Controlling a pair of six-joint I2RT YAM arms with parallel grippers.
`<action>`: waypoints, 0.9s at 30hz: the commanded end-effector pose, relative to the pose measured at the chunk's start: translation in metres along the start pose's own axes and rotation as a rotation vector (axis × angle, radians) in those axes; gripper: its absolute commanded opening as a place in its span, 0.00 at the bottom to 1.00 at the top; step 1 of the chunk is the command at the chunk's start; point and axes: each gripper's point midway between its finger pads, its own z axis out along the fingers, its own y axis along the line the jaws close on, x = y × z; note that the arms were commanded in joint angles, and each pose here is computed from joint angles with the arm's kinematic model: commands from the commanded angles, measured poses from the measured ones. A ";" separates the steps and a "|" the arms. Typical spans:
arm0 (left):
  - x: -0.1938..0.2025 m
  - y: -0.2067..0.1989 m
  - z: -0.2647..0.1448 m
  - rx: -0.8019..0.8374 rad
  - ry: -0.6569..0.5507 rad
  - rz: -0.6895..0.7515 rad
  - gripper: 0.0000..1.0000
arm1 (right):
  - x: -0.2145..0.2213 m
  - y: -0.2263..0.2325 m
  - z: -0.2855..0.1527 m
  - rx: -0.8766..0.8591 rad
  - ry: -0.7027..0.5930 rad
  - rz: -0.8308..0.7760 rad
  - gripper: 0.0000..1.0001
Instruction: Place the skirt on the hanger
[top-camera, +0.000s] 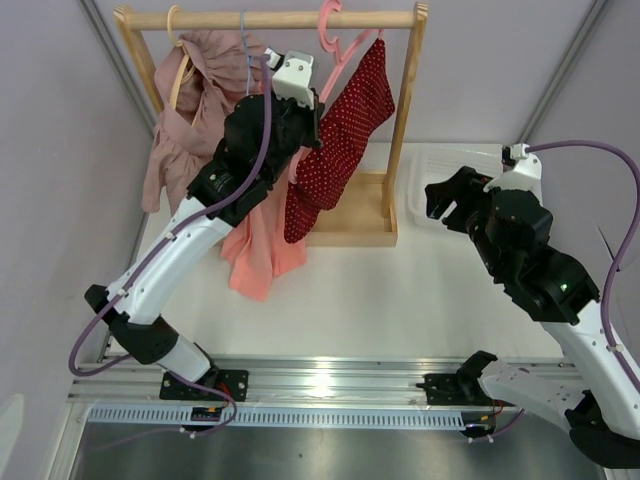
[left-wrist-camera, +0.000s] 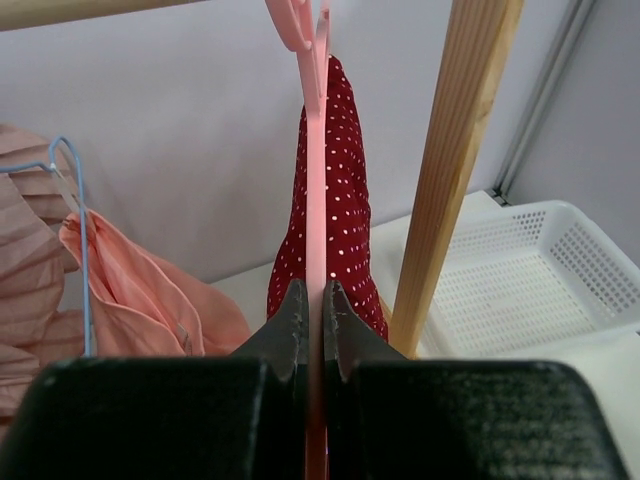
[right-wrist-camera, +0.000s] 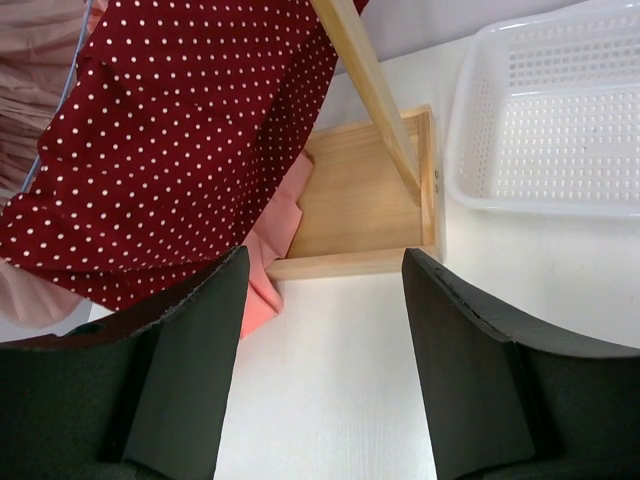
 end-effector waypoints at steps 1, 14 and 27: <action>-0.061 0.007 0.000 -0.044 -0.206 -0.043 0.00 | -0.025 0.007 -0.010 -0.038 -0.059 0.035 0.68; -0.037 0.010 0.028 -0.116 -0.194 -0.043 0.00 | -0.021 0.008 -0.011 -0.051 -0.047 0.037 0.67; -0.014 0.002 0.051 -0.113 -0.140 -0.018 0.00 | -0.020 0.004 -0.013 -0.042 -0.047 0.040 0.68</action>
